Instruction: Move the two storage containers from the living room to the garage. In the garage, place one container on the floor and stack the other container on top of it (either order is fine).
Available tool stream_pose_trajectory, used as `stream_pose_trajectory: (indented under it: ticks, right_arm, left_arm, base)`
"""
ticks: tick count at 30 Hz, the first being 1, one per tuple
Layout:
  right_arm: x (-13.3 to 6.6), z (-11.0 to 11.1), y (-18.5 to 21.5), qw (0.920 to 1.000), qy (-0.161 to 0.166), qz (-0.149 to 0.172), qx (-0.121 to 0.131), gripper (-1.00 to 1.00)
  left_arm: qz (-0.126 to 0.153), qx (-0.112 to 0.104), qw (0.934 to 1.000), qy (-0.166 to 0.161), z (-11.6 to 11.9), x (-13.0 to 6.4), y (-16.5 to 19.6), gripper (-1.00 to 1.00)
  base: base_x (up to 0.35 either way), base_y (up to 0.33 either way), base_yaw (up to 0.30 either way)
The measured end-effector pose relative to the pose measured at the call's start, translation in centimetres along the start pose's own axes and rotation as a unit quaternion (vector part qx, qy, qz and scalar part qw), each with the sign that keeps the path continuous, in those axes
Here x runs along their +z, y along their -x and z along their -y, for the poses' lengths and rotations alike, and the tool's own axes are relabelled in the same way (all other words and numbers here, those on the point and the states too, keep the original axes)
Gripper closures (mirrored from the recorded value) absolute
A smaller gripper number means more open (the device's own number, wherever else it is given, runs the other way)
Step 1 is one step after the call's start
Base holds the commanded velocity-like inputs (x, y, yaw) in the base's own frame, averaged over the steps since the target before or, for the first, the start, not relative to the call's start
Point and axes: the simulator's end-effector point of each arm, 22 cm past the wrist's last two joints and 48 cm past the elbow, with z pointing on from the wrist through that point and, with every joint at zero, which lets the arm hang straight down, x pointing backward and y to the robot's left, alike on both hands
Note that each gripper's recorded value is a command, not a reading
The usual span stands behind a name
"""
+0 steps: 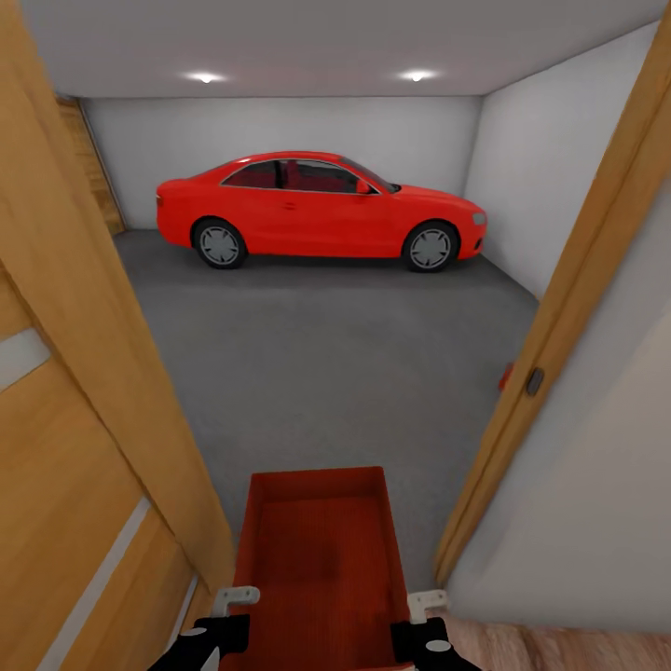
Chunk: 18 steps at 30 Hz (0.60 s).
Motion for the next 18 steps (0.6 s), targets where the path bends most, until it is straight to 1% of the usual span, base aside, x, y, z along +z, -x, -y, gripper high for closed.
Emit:
stream_pose_trajectory:
  ticks: [18]
  right_arm:
    - [0.0, -0.01, -0.01, 1.0, 0.0, 0.0, 0.0, 1.0]
  left_arm:
    - [0.0, 0.0, 1.0, 0.0, -0.01, 0.0, -0.03, 1.0]
  base:
    - [0.324, 0.0, 0.0]
